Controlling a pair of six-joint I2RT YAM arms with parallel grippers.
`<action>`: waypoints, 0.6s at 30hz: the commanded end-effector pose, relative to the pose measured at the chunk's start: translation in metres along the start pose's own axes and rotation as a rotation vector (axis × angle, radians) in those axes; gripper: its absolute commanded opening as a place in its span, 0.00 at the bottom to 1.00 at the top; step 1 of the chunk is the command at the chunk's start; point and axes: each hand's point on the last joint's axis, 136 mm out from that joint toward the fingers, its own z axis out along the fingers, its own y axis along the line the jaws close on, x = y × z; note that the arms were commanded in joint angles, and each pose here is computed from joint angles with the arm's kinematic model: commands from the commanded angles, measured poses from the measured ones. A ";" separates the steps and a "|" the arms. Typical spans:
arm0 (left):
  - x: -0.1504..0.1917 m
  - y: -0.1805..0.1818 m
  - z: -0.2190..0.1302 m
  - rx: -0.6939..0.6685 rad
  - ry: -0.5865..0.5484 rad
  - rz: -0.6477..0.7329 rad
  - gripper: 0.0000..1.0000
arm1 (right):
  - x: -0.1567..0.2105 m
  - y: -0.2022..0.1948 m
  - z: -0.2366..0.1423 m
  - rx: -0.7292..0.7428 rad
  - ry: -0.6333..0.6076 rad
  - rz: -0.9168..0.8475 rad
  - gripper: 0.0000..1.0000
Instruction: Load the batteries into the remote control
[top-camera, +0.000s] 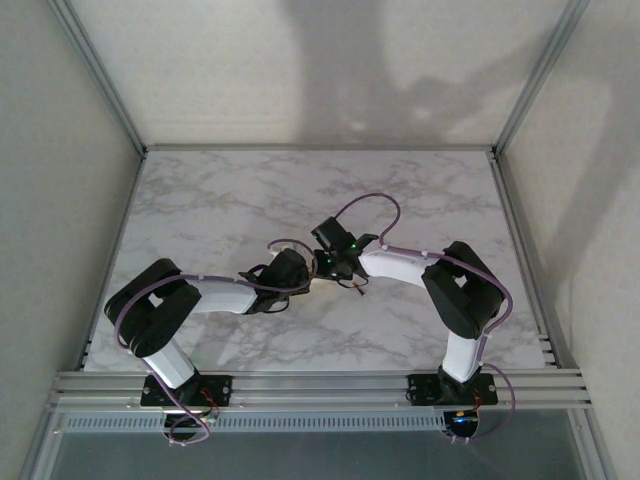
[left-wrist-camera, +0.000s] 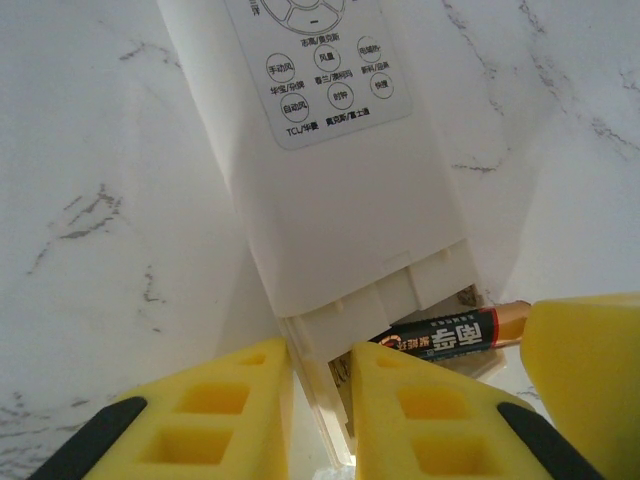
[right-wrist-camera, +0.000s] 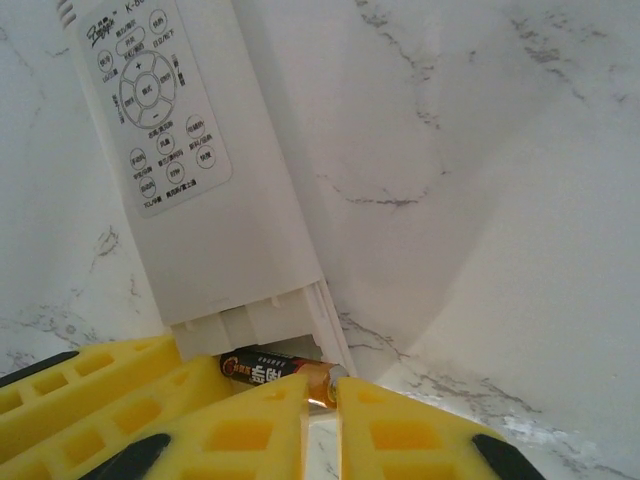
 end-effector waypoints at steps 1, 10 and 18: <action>0.017 0.012 0.009 -0.040 0.055 0.022 0.21 | 0.001 0.017 0.007 -0.086 0.023 -0.014 0.16; 0.018 0.011 0.008 -0.036 0.055 0.025 0.21 | 0.010 0.030 0.021 -0.164 0.082 0.017 0.15; 0.018 0.010 0.009 -0.031 0.055 0.024 0.21 | 0.020 0.035 0.029 -0.188 0.117 0.028 0.15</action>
